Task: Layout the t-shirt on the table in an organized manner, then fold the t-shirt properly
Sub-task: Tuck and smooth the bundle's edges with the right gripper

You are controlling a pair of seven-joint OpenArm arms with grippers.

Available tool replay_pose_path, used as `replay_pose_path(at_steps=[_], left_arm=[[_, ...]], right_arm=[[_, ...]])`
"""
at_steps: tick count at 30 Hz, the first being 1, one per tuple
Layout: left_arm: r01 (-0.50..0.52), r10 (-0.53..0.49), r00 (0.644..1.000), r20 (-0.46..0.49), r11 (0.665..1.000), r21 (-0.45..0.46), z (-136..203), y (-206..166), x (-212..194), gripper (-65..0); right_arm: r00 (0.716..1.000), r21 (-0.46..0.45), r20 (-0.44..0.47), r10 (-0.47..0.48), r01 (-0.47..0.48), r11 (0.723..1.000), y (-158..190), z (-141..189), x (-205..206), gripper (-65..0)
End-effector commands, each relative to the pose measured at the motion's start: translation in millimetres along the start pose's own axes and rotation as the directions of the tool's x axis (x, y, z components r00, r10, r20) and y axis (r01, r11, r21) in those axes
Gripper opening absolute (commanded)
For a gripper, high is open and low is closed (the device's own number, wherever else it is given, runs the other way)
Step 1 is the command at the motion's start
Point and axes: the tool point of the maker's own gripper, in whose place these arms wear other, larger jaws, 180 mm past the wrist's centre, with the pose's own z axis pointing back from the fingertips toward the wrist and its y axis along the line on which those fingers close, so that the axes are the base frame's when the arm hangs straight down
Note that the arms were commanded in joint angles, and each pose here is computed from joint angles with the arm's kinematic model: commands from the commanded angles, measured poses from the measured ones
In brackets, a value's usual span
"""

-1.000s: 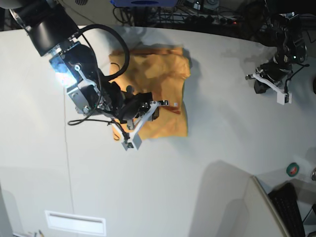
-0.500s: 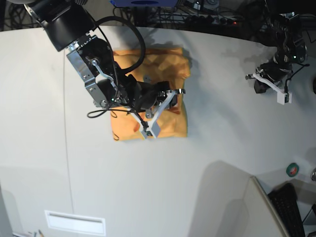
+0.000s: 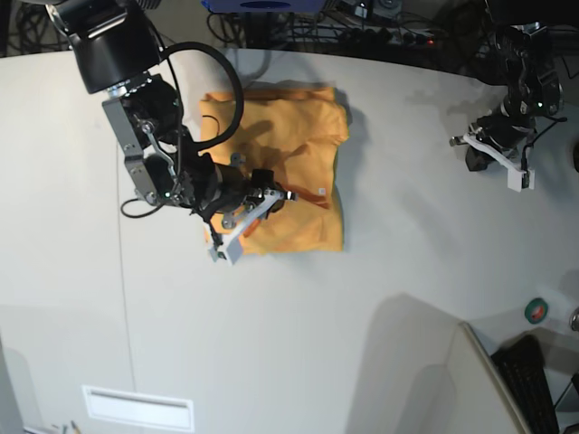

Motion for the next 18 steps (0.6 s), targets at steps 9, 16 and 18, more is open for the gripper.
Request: replay_pose_path(at_steps=[9, 16, 18], left_arm=[[0.013, -0.013, 0.999, 0.044, 1.000, 0.006, 3, 5, 16, -65.0], [0.013, -0.013, 0.999, 0.046, 1.000, 0.006, 3, 5, 17, -65.0], [0.013, -0.013, 0.999, 0.046, 1.000, 0.006, 3, 5, 17, -65.0]], right_arm=[[0.981, 0.115, 0.179, 0.077, -0.099, 0.988, 53, 37, 39, -59.7], [0.986, 0.104, 0.149, 0.067, -0.083, 0.991, 47, 30, 32, -65.0], [0.990, 0.086, 0.126, 0.059, -0.071, 0.994, 38, 23, 32, -65.0]])
